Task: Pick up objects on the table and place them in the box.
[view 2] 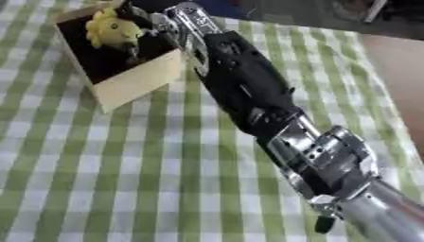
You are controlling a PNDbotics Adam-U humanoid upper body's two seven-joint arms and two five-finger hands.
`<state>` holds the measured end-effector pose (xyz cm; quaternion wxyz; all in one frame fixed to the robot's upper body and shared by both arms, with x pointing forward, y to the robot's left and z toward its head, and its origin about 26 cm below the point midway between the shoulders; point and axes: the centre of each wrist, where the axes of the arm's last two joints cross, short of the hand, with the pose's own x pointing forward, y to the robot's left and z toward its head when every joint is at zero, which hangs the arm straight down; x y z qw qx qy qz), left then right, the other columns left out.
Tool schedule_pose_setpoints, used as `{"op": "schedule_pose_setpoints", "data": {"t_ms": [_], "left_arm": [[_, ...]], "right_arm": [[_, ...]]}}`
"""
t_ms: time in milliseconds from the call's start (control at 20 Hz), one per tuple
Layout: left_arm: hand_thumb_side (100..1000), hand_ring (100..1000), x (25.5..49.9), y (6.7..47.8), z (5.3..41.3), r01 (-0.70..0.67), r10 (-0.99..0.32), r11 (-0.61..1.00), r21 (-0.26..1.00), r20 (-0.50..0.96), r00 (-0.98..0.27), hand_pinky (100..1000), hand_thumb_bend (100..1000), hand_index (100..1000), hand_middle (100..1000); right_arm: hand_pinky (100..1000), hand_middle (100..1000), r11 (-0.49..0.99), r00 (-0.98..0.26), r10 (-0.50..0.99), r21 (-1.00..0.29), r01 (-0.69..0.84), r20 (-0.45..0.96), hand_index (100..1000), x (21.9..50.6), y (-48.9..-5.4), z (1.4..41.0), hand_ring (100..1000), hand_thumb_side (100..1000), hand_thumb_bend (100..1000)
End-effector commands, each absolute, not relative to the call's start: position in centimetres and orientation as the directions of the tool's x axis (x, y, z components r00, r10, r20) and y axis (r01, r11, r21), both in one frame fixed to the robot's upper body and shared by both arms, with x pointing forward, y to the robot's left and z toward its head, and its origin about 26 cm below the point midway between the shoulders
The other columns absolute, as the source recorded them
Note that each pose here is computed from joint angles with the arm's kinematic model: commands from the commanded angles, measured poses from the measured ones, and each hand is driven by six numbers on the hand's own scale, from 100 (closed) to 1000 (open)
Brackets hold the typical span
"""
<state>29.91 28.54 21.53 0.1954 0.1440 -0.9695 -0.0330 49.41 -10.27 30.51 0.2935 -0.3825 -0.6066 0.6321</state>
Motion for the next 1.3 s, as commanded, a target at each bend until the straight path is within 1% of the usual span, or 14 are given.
{"op": "schedule_pose_setpoints", "data": {"t_ms": [50,100,200,350,600,650,1000,1300], "left_arm": [[588,715,29.7,28.5,22.2,-0.265,-0.290,0.957,0.120,0.350,-0.891,673,433,767,695],[588,715,29.7,28.6,22.2,-0.266,-0.291,0.957,0.120,0.351,-0.890,673,433,767,695],[587,715,29.7,28.6,22.2,-0.267,-0.292,0.956,0.120,0.352,-0.889,674,433,767,696],[586,715,29.7,28.6,22.2,-0.268,-0.294,0.956,0.119,0.352,-0.889,673,432,767,695],[586,715,29.7,28.8,22.1,-0.274,-0.298,0.955,0.117,0.355,-0.886,673,433,767,695],[586,715,29.7,28.8,22.1,-0.274,-0.298,0.955,0.117,0.355,-0.886,674,434,767,696],[587,715,29.6,28.9,22.0,-0.279,-0.303,0.953,0.117,0.359,-0.883,674,432,767,696],[587,715,29.5,29.1,21.9,-0.290,-0.314,0.949,0.119,0.361,-0.878,674,431,767,696]], "right_arm": [[818,764,-0.114,-0.531,0.833,-0.987,0.112,-0.157,844,49.3,-10.0,31.5,824,378,267],[820,767,-0.116,-0.534,0.830,-0.987,0.114,-0.159,846,49.3,-9.9,31.6,826,397,282],[820,761,-0.118,-0.540,0.826,-0.986,0.119,-0.164,841,49.1,-9.8,31.9,821,400,283],[817,750,-0.107,-0.549,0.820,-0.986,0.128,-0.161,831,48.9,-9.7,32.4,811,368,243],[813,737,-0.058,-0.564,0.813,-0.984,0.169,-0.145,828,48.2,-9.8,34.0,796,360,202],[812,730,-0.041,-0.569,0.810,-0.982,0.185,-0.141,825,48.0,-9.8,34.5,787,360,180],[811,724,0.074,-0.607,0.783,-0.950,0.304,-0.133,829,45.5,-10.0,38.4,778,370,150],[810,716,0.108,-0.628,0.764,-0.930,0.351,-0.148,830,43.1,-11.2,40.7,769,378,131]]}}
